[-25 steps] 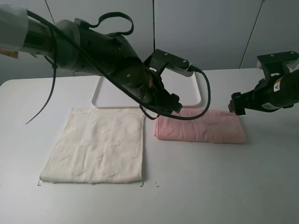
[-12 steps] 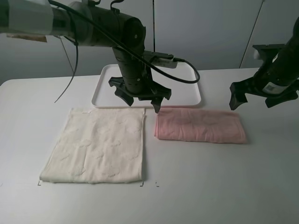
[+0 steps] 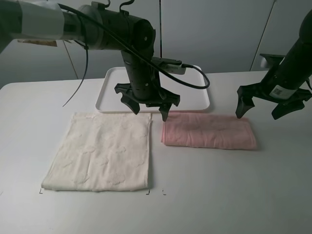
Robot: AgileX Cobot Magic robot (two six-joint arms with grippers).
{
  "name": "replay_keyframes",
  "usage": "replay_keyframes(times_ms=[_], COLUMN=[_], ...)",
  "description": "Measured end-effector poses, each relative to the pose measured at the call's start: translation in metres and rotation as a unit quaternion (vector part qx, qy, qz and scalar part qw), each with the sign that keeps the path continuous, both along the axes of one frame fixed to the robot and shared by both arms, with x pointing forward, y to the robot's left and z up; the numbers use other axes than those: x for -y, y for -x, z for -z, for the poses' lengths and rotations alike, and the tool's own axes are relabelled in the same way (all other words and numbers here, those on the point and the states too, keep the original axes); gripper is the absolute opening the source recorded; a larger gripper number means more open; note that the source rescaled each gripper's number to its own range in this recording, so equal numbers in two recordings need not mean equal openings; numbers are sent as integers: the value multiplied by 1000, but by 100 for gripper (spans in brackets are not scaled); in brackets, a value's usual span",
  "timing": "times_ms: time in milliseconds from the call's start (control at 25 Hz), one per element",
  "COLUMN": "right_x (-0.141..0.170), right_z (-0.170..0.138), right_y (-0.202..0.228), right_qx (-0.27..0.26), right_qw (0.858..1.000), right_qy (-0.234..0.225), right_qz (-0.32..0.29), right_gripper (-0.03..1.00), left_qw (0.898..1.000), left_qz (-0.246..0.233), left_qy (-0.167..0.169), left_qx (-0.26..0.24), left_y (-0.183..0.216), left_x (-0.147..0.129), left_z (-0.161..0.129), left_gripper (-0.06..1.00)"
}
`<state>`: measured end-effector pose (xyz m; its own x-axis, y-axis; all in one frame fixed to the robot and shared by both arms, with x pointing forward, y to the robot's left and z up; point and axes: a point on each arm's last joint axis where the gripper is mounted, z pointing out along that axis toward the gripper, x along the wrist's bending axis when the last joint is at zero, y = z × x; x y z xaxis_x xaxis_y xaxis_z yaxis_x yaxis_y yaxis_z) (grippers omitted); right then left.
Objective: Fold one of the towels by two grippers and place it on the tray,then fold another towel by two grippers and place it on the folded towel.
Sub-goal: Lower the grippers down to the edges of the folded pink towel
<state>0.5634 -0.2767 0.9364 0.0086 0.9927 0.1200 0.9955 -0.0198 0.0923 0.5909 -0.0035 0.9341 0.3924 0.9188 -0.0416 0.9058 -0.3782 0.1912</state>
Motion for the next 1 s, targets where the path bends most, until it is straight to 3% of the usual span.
replay_keyframes(times_ms=[160,600,1000], right_x=[6,6,5], right_z=[10,19,31], right_y=[-1,-3,-5], right_qx=[-20,-30,-42], right_qw=[1000,999,999], right_qy=[-12,-13,-15], right_qz=[11,7,11], right_gripper=[100,100,100], left_qw=[1000,997,997], left_qz=[-7,-25,-33], left_qy=[0,-39,-38], left_qx=[-9,-54,-57], left_y=[-8,-18,-18], left_x=[8,16,17], left_z=[11,54,55], left_gripper=[98,99,99])
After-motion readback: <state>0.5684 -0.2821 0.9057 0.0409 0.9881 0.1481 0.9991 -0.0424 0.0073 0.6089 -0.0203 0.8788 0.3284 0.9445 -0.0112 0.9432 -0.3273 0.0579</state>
